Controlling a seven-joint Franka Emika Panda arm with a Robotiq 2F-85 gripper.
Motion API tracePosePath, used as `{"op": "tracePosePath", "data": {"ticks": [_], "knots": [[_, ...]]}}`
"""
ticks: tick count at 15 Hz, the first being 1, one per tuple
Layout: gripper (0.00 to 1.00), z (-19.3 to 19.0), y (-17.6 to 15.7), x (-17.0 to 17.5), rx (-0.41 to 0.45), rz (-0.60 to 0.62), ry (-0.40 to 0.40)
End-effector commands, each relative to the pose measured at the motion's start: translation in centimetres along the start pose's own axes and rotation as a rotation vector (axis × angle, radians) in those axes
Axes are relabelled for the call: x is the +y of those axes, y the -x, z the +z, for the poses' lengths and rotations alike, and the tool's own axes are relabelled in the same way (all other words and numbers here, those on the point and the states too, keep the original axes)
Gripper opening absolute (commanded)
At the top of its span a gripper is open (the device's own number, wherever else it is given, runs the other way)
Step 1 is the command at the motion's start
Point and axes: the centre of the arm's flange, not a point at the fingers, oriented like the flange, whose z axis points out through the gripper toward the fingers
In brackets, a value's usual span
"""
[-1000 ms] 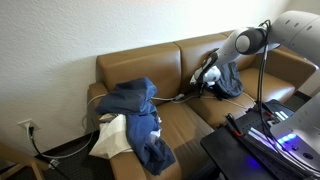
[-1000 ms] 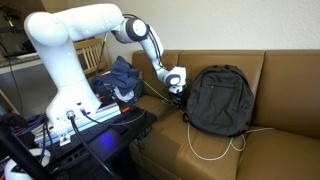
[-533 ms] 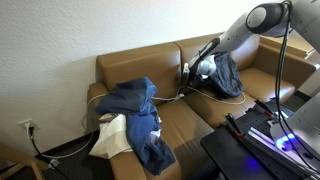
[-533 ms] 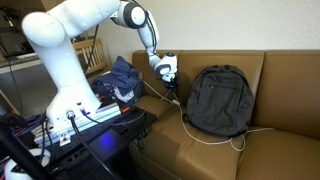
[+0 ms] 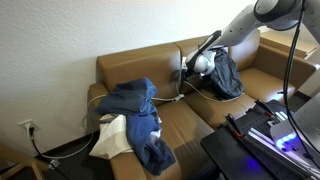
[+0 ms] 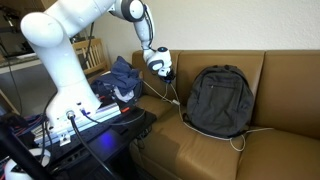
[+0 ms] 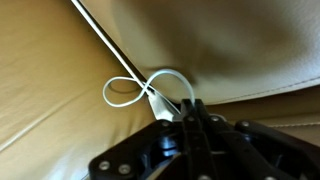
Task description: Pick the charger on the couch and put it on the shoulder of the couch
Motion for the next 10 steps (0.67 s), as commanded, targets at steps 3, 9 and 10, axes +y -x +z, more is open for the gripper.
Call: {"op": "tracePosePath", "data": {"ticks": [3,9,10], "knots": [[0.01,-4.0,8.2,5.6,-0.13,-0.22,0.039],[0.01,-13.2,19.6,11.5,-0.31,-0.504,-0.071],[0.01,-15.0,21.1,12.3,-0.353,-0.528,-0.116]]}}
